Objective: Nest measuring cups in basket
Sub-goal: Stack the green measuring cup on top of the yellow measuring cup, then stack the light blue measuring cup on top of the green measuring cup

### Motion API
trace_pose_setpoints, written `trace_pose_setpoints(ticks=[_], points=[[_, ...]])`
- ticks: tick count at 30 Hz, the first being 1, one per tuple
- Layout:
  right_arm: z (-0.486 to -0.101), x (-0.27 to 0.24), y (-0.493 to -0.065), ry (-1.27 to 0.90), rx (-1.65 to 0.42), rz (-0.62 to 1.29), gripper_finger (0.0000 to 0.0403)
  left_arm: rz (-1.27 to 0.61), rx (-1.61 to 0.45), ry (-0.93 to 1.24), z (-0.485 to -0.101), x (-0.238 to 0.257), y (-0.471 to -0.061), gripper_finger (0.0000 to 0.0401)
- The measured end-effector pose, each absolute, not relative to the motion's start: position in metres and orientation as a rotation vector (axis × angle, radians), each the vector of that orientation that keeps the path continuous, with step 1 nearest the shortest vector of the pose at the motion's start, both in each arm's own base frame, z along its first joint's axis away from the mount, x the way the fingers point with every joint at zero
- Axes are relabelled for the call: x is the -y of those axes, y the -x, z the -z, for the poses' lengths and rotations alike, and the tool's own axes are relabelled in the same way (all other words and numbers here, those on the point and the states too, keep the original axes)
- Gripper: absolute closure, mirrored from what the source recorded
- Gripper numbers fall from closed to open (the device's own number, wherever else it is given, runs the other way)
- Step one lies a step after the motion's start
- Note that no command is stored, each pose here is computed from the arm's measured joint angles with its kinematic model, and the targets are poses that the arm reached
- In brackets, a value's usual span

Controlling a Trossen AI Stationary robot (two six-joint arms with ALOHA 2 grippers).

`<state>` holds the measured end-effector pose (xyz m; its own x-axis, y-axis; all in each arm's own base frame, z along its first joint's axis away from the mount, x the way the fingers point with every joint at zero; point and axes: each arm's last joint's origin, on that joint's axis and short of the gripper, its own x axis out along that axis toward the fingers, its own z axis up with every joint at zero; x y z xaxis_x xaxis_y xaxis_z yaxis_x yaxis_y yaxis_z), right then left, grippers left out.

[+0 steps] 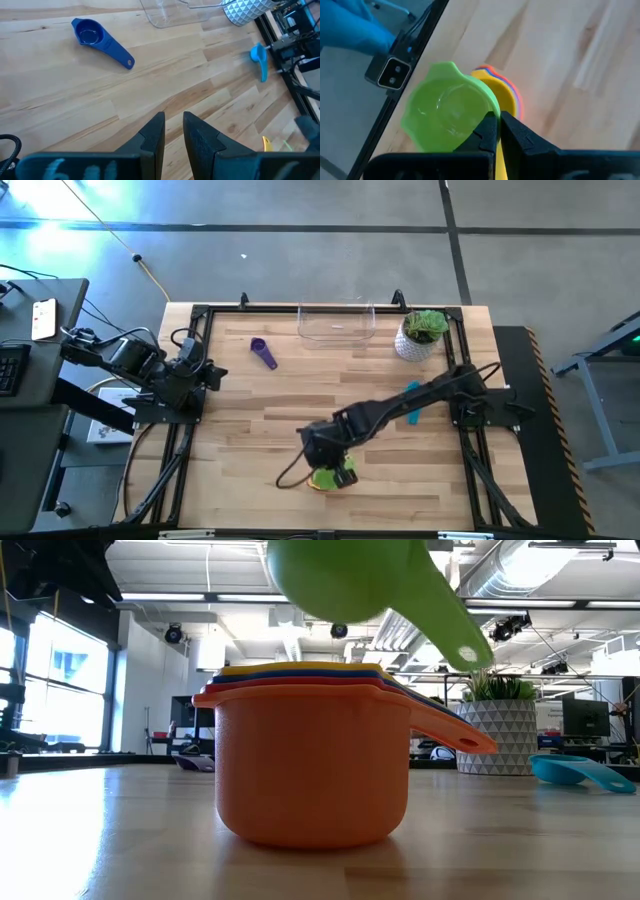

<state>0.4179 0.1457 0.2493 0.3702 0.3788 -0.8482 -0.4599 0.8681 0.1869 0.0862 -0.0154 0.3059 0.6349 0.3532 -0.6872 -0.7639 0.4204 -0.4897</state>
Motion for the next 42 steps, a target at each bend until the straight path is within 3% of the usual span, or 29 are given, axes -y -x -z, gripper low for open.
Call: trace_pose_setpoints(ticks=[23, 35, 42], points=[[-0.225, -0.152, -0.427, 0.184, -1.075, -0.518, 0.0401, -0.728, -0.586, 0.888, -0.304, 0.018, -0.090, 0.0341], [-0.225, -0.156, -0.425, 0.178, -1.080, -0.504, 0.0342, -0.727, -0.586, 0.887, -0.304, 0.018, -0.090, 0.0341], [-0.236, -0.154, -0.423, 0.024, -1.154, -0.369, 0.0337, -0.728, -0.586, 0.887, -0.304, 0.018, -0.090, 0.0341]])
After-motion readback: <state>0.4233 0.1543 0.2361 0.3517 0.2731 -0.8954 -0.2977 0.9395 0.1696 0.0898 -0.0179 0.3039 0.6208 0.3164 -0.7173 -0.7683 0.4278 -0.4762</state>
